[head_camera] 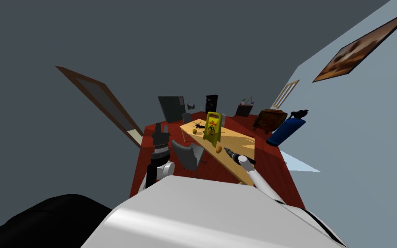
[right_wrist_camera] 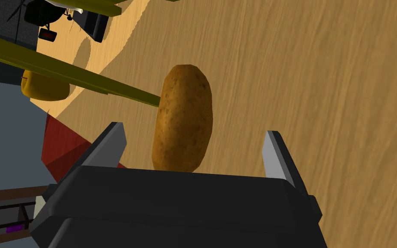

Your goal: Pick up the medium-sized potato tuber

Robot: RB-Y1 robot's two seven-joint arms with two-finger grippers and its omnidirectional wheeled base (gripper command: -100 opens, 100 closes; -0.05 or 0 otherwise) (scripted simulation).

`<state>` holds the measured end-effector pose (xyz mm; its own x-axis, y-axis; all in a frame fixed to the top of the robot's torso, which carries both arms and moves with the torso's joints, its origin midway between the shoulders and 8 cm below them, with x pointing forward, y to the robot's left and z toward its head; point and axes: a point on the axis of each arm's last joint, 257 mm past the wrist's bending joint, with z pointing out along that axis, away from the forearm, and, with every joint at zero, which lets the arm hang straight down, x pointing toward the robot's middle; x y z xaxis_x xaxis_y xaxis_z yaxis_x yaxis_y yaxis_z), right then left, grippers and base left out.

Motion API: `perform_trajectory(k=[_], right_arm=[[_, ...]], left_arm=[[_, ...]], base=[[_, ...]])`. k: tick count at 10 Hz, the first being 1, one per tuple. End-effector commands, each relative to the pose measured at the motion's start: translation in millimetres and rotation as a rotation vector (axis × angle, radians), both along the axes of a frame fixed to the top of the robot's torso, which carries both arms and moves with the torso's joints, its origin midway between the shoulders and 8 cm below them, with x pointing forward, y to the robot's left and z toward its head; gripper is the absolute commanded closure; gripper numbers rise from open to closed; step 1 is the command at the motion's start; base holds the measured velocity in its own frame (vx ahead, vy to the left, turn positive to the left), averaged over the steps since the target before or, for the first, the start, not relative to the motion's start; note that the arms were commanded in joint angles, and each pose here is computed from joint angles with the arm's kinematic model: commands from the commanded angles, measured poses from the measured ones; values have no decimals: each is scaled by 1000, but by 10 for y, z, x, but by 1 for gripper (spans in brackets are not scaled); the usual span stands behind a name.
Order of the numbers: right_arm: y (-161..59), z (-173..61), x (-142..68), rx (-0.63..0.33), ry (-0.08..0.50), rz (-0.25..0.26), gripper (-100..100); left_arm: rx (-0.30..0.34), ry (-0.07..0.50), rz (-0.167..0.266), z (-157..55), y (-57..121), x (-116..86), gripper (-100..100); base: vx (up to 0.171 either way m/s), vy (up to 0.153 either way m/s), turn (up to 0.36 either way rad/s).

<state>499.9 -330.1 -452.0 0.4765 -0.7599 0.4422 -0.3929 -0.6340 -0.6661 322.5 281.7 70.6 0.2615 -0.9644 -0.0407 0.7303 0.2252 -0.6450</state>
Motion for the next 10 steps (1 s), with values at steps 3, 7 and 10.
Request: perform_trajectory(k=[3,7,10], right_arm=[[446,-280,-222,89,65,25,-100],[557,-385,-325,112,90,31,-100],[557,-385,-325,112,90,31,-100]], left_arm=[[0,0,0,0,0,0,0],[0,0,0,0,0,0,0],[0,0,0,0,0,0,0]], base=[[46,-22,72],[2,-6,17],[2,-5,14]])
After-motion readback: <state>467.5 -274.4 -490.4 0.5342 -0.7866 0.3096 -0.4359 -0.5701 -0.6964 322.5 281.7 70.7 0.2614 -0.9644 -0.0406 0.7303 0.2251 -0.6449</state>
